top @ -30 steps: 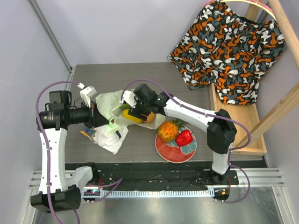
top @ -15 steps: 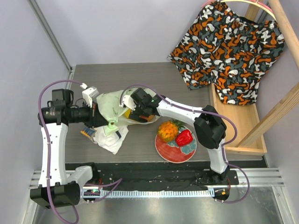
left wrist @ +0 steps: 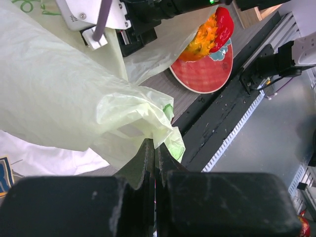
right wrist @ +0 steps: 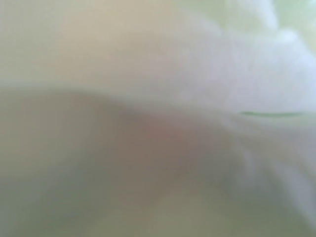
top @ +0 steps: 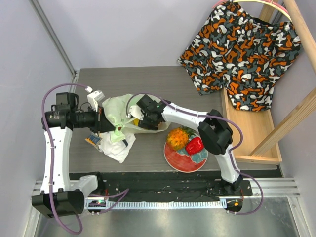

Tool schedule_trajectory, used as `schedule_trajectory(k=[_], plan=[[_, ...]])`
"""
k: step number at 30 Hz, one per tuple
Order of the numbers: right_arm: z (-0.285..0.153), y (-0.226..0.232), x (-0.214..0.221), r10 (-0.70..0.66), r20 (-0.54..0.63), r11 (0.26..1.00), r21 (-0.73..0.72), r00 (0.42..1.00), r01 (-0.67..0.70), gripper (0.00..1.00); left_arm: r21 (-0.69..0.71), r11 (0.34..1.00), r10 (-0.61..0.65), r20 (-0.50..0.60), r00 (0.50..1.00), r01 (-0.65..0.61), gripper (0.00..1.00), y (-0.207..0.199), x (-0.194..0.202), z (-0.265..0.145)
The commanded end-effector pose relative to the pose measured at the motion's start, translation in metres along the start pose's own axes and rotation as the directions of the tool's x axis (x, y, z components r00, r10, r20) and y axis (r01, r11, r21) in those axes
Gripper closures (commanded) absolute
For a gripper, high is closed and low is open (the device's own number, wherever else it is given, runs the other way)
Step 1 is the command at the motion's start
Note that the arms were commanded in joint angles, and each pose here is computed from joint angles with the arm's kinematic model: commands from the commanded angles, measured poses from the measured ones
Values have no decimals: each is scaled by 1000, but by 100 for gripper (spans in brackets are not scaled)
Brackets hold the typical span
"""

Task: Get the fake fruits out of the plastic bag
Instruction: Take out the fake fruit from the plastic bag, then place the fake fruit on the plate.

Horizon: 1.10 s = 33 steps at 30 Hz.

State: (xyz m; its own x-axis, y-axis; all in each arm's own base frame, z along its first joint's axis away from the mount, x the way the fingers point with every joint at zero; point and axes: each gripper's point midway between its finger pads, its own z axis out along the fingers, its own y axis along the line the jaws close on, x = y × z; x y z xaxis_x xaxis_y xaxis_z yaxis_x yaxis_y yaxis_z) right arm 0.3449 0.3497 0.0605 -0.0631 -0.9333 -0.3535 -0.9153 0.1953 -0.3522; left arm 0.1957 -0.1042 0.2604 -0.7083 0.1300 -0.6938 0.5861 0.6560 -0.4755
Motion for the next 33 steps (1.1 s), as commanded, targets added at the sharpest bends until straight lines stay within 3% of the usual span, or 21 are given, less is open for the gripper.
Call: schedule_trajectory(k=[1, 3, 7, 11, 19, 24, 28, 33], plan=[[-75, -19, -56, -74, 227, 996, -26, 971, 82, 73, 21, 1000, 21, 34, 999, -22, 100, 5, -15, 5], [-110, -19, -67, -148, 330, 987, -16, 932, 162, 73, 20, 1000, 17, 42, 999, -18, 100, 9, -20, 7], [-166, 1, -84, -163, 504, 972, -65, 848, 226, 74, 36, 999, -4, 60, 998, 1, 100, 13, -30, 13], [-205, 10, -82, -146, 541, 965, -106, 828, 239, 74, 27, 1000, -9, 73, 997, 7, 100, 19, -41, 16], [-260, 19, -18, -282, 457, 944, -22, 844, 328, 74, 14, 1000, -18, 50, 999, 17, 100, 31, -48, 21], [-247, 44, 70, -311, 272, 936, -79, 911, 343, 74, 16, 999, -38, 74, 997, 37, 100, 33, -53, 24], [-234, 79, 142, -333, 146, 926, -137, 932, 352, 74, 4, 999, -53, 75, 996, 52, 100, 34, -51, 25], [-234, 93, 165, -333, 136, 929, -124, 933, 349, 73, 2, 999, -50, 71, 996, 50, 100, 34, -49, 25]])
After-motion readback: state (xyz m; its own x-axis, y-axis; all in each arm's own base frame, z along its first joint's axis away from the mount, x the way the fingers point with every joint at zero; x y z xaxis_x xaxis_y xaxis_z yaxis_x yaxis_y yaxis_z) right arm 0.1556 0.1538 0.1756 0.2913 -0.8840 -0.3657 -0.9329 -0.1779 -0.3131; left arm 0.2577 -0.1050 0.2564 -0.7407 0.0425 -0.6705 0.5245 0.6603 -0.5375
